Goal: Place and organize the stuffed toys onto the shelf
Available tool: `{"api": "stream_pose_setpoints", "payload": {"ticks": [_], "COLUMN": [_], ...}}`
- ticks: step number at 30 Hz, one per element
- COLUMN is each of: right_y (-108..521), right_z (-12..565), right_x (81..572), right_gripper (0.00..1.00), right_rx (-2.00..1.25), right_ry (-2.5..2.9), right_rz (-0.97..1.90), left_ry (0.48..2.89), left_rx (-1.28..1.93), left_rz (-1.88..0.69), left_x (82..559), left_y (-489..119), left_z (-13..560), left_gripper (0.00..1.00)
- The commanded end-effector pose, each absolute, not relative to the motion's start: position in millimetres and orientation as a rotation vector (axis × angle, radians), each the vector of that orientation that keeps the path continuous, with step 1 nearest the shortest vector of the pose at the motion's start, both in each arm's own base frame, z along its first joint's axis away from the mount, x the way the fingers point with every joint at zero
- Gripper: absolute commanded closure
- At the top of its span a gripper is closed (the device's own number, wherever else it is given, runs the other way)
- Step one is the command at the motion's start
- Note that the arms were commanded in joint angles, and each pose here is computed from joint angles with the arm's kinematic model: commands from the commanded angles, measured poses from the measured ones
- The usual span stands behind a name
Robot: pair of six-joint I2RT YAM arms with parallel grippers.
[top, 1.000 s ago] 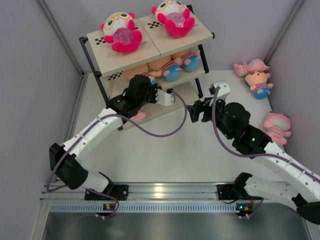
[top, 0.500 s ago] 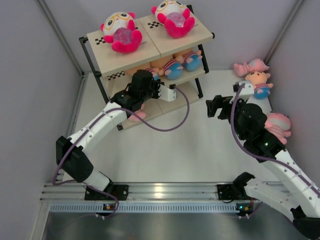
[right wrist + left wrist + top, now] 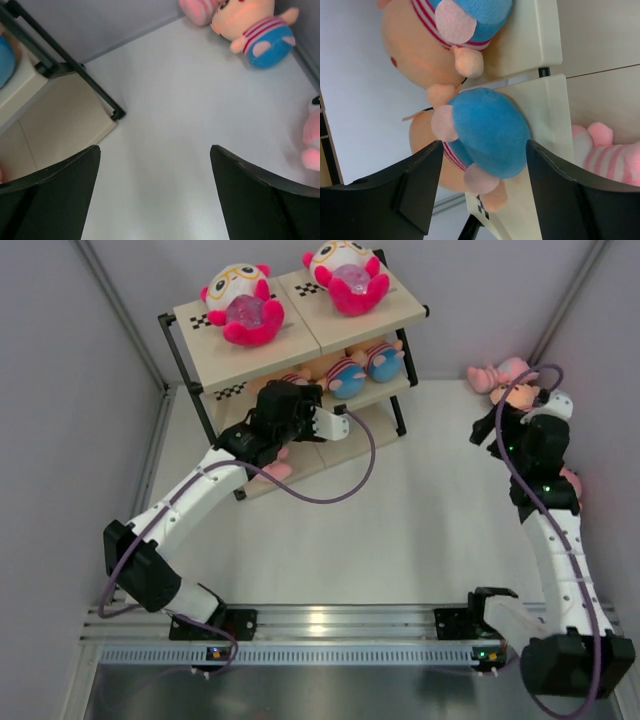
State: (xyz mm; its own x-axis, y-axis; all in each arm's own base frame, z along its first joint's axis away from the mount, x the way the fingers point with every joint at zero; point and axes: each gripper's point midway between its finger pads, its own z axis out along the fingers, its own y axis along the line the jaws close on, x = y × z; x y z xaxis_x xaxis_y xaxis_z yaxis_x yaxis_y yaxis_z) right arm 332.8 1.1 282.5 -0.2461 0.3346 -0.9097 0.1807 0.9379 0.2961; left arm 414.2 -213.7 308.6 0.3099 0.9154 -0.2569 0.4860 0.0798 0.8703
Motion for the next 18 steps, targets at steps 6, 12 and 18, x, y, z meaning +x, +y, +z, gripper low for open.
{"api": "stream_pose_setpoints", "payload": {"ticks": [6,12,18], "right_y": [-128.7,-180.1,-215.5], "right_z": [253.5,211.5,151.6], "right_x": [425.1,489.1,534.6], "right_gripper": [0.19,0.22,0.24], "right_rx": [0.852,0.992,1.029], "right_ry": [1.763,1.816,1.936], "right_rz": [0.322,0.22,0.112], "left_ry": [1.445,1.597,1.734], "left_rx": [1.384,1.331,1.377], "left_rz": [0.443,0.353,0.161], "left_x": [358.6,324.8,287.3], "left_y": [-199.8,-191.5,-191.1], "left_z": [325.5,314.1,303.8], "left_gripper": [0.18,0.14,0.12]}}
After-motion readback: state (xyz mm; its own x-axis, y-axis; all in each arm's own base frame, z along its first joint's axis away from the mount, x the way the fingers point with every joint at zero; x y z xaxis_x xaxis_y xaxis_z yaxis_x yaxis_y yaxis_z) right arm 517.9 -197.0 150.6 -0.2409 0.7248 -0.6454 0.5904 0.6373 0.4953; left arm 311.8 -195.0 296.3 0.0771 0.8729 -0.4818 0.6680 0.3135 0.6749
